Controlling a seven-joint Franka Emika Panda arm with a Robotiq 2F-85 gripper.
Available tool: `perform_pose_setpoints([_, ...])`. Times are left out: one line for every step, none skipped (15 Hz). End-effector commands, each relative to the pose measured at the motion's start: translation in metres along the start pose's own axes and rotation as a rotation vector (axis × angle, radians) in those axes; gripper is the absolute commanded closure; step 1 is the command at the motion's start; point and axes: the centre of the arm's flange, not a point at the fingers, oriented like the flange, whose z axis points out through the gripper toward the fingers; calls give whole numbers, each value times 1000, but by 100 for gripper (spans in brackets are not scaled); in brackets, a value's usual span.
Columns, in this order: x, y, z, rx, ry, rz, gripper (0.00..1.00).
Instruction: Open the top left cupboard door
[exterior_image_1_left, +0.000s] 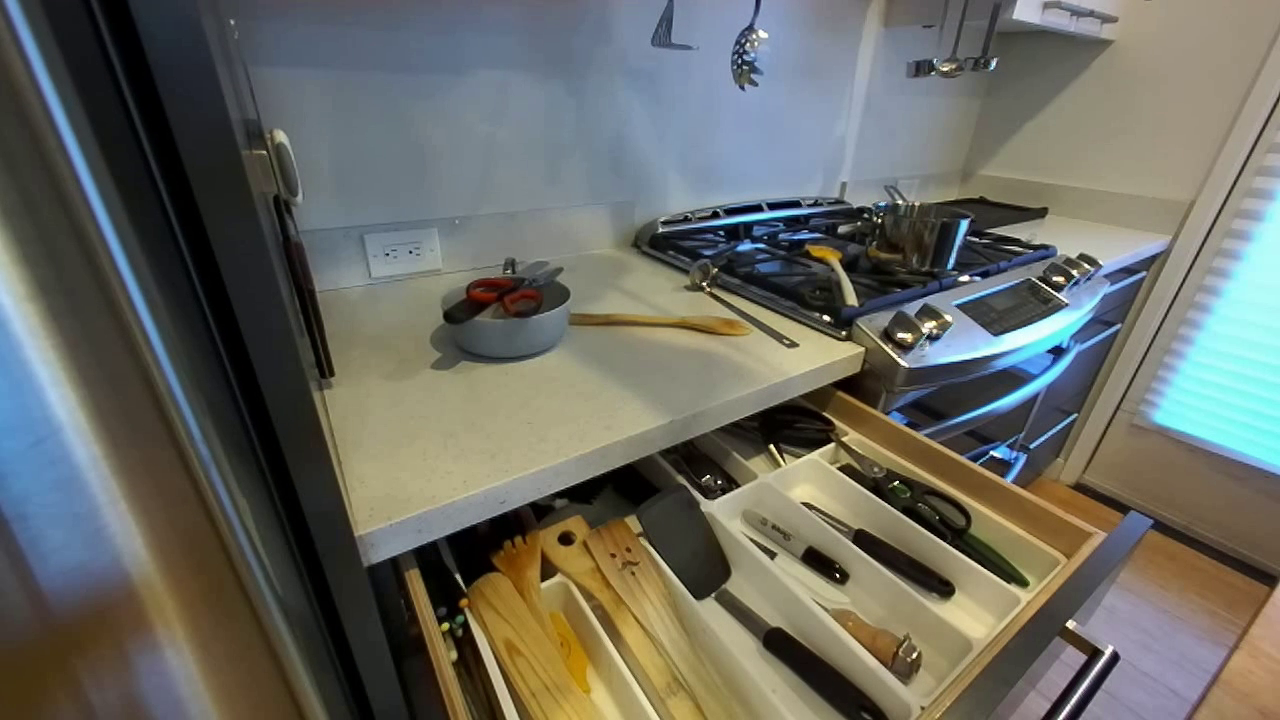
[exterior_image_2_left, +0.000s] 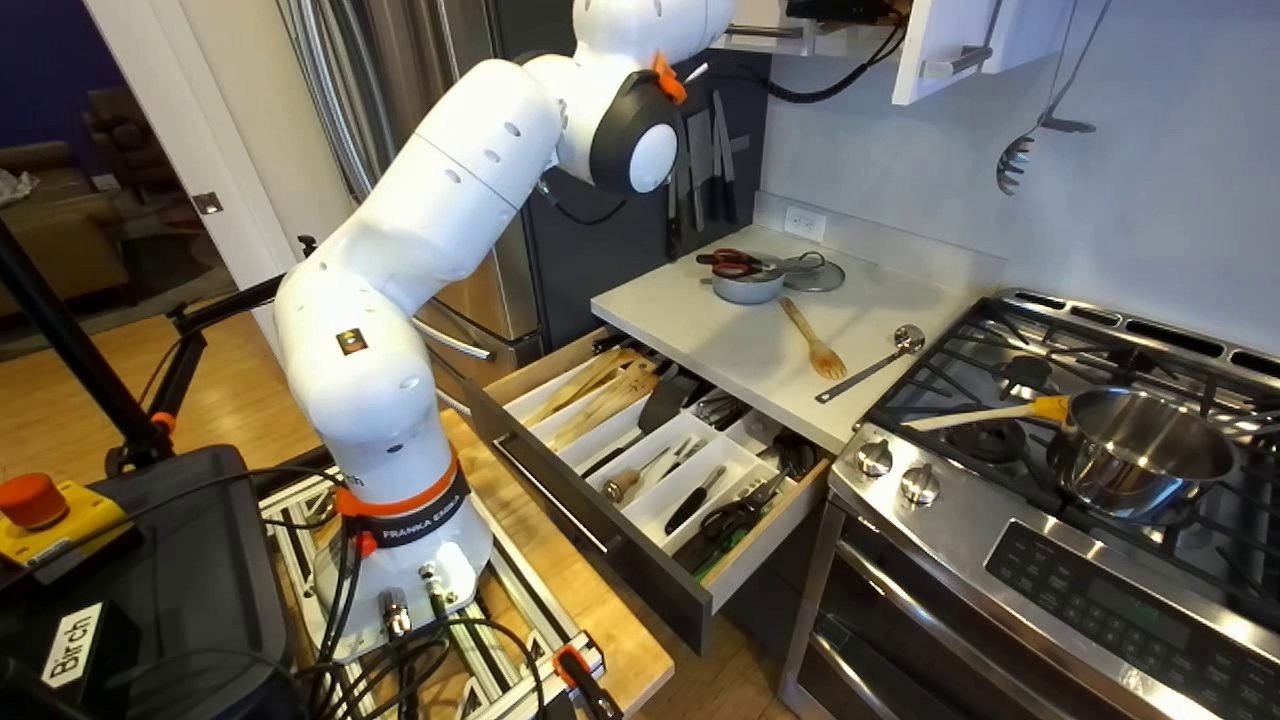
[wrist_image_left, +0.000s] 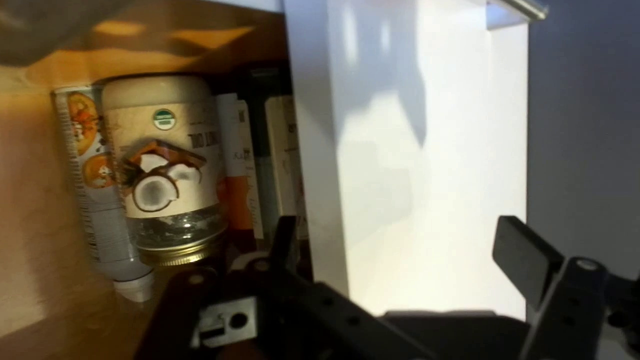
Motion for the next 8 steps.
perform_pose_setpoints([10,19,6,154,61,98,0])
perform_pose_setpoints([9,17,3,185,59,120,0])
perform_pose_setpoints([10,12,-3,217,52,144,0])
perform_pose_setpoints([14,8,-8,249,47,163,0])
perform_pose_setpoints([15,5,-13,281,37,184,0])
perform_pose_setpoints([16,0,-17,308,17,206,0])
perform_pose_setpoints([18,-7,-21,336,4,226,0])
perform_pose_setpoints([20,-12,-25,364,-10,246,0])
